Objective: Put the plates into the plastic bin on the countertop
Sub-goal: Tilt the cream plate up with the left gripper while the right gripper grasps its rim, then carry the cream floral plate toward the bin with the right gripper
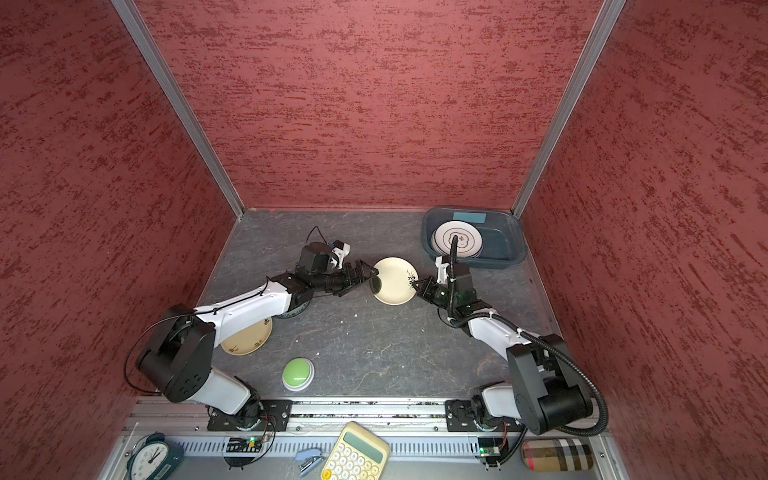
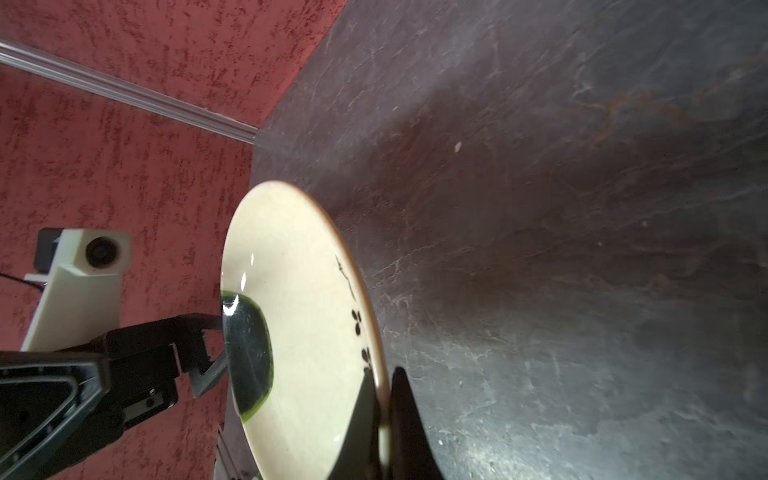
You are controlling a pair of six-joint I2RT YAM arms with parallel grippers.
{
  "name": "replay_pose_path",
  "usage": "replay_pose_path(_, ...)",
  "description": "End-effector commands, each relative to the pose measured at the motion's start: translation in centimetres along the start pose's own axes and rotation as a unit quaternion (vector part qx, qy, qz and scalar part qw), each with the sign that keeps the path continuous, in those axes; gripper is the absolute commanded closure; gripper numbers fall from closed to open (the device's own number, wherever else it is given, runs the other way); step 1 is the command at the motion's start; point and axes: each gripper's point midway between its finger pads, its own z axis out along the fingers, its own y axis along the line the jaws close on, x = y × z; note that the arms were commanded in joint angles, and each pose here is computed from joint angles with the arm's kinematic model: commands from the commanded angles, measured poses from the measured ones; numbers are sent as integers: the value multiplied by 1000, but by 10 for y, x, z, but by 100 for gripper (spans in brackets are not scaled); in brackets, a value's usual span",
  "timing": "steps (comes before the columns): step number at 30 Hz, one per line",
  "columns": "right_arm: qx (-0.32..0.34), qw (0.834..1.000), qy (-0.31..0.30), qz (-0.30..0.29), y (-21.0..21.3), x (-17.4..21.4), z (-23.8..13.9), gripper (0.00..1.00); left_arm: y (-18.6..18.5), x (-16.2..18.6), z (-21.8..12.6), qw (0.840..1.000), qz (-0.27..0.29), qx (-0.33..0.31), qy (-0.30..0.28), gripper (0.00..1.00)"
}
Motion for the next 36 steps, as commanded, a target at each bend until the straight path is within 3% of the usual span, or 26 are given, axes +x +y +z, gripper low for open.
replay_pose_path(1, 27, 999, -22, -14, 1, -16, -1, 100, 3, -4, -1, 1000, 7, 6, -5, 1)
replay_pose_path(12, 89, 993, -74, -22, 3, -63, -34, 100, 32, -20, -25, 999, -18, -8, -40, 0)
replay_pose_path(20, 53, 989, -134, 20, 7, -134, -76, 100, 49, -27, -50, 997, -22, -7, -67, 1)
replay_pose_path(36, 106, 970, -194, 100, -57, -220, -90, 100, 82, -34, -127, 983, -29, -62, -170, 1)
